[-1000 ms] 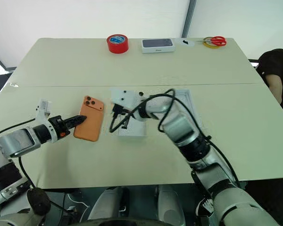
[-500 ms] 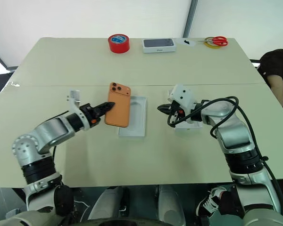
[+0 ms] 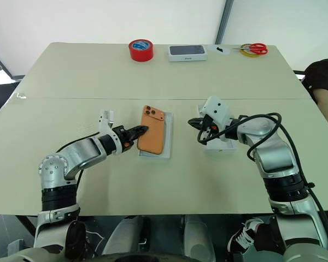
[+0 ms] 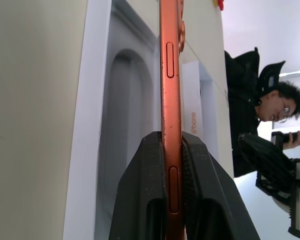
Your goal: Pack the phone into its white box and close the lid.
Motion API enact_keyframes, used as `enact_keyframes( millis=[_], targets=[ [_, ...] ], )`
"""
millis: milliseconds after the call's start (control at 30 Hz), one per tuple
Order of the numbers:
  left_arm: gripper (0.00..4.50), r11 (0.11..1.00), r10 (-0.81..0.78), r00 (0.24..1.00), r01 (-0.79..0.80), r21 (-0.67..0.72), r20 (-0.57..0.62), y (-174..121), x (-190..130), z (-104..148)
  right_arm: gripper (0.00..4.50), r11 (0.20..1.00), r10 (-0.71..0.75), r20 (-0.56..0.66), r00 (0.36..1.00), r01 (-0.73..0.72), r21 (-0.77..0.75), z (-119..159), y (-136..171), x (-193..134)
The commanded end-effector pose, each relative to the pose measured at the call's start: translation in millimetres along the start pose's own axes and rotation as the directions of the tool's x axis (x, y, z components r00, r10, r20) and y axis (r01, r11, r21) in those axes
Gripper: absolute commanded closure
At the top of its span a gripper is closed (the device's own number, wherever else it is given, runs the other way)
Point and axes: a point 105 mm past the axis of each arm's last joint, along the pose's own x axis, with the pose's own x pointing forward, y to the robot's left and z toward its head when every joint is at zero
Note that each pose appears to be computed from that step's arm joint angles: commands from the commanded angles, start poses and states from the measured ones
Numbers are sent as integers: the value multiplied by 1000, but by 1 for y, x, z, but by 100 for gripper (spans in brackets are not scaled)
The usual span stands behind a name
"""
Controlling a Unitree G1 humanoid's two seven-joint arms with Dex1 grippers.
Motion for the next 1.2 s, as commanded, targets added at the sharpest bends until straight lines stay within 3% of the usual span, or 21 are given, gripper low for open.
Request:
enact_keyframes(
  millis=[33,333,400,433,567,767,933,1033,1167,1200],
  targets=[
    [447,1000,-26,1000,25,9,15,-7,5,0,450,999,-16,34,999,18,-43,13,-4,-1],
    [447,999,-33,999,33,21,-15,-8,9,-10,450,999,-8,39,999,10,-46,14,-2,1],
    [353,999,-32,999,33,24,-18,-8,9,-11,450,999,-6,39,999,8,-46,14,-2,1],
    [329,999,-32,999,33,26,-17,-8,8,-11,450,999,-5,39,999,7,-46,14,-1,1],
    [138,998,-41,999,41,46,3,-11,-1,-3,450,999,-4,38,999,6,-48,14,-1,1],
    [138,985,-53,998,46,164,35,-20,-28,19,450,998,-3,8,1000,4,-58,11,-1,3],
    [138,951,41,994,-70,300,104,-8,-54,46,450,997,-49,-75,996,44,-62,-3,-6,16],
    [217,892,136,981,-182,414,138,4,-61,54,450,998,-60,-114,992,56,-37,-6,-5,27],
    [422,809,222,967,-255,530,127,19,-57,48,450,997,-64,-163,985,58,-41,-10,1,41],
    [446,794,226,967,-254,552,121,20,-51,44,450,998,-57,-171,984,50,-44,-10,5,46]
  ],
)
